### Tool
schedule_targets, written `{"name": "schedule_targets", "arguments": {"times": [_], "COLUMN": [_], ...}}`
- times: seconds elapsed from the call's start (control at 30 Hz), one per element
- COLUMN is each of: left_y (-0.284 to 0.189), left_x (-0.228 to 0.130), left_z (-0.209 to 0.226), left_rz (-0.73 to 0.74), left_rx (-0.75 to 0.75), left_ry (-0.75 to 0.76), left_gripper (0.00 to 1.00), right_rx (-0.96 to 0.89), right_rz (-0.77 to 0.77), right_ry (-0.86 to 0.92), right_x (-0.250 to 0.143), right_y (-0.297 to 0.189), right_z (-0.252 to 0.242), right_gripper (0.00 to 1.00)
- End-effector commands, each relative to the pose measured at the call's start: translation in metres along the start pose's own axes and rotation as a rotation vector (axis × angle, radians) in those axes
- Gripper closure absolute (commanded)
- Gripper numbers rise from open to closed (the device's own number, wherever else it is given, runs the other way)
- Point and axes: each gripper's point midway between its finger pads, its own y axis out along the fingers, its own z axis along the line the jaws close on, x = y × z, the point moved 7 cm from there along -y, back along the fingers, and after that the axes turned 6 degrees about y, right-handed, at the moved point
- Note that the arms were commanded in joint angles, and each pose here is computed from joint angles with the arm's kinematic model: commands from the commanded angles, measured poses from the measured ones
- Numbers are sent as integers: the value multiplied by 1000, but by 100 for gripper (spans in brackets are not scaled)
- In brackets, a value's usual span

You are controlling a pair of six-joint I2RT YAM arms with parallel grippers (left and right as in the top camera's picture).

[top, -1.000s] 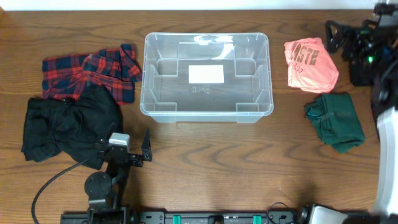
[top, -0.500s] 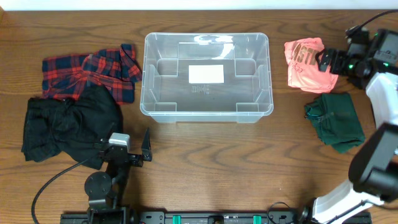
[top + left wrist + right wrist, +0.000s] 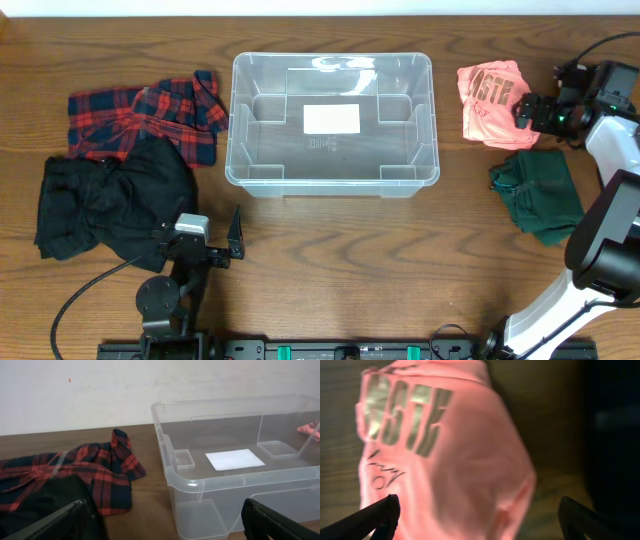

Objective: Pack container
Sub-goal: 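Close the right gripper on the pink t-shirt and lift it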

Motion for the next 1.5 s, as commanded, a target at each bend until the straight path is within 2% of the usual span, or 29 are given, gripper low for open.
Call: {"name": "schedule_targets", "arguments": {"times": [0.0,0.23,0.43,0.63,0.73,0.87,1.0,1.03,1.27,1.47], "left_y": [1,1,1,1,1,1,1,1,1,1], "left_x": [-13,-13,-13,-13,-13,-13,-13,-13,-13,-13], "left_z": [-1,-1,-1,-1,-1,-1,-1,-1,-1,-1], "left_rz": [49,49,49,49,49,49,49,49,49,49], "left_rx": [-6,-5,-6,-6,-5,-5,-5,-5,-5,-5], "left_ry": [-21,-21,-21,-21,-21,-21,-21,-21,-21,-21], "left_gripper": [2,2,2,2,2,2,2,2,2,2], "right_rx": [-77,-64,51,102,117,132,133,133,157,228], "right_rz": [-20,-23,-16,-24,-22,-22,-20,-18,-54,-179], "right_ry": [53,83,126,138,133,112,116,116,103,54], "right_x": [5,1,-6,-7,-7,-7,-8,-7,11,56], "right_y": [3,27,50,65,70,72,72,72,42,-32], "right_z": [-11,-17,-10,8,20,33,34,34,44,70], "right_gripper": [2,1,1,5,19,60,93,99,99,99]}}
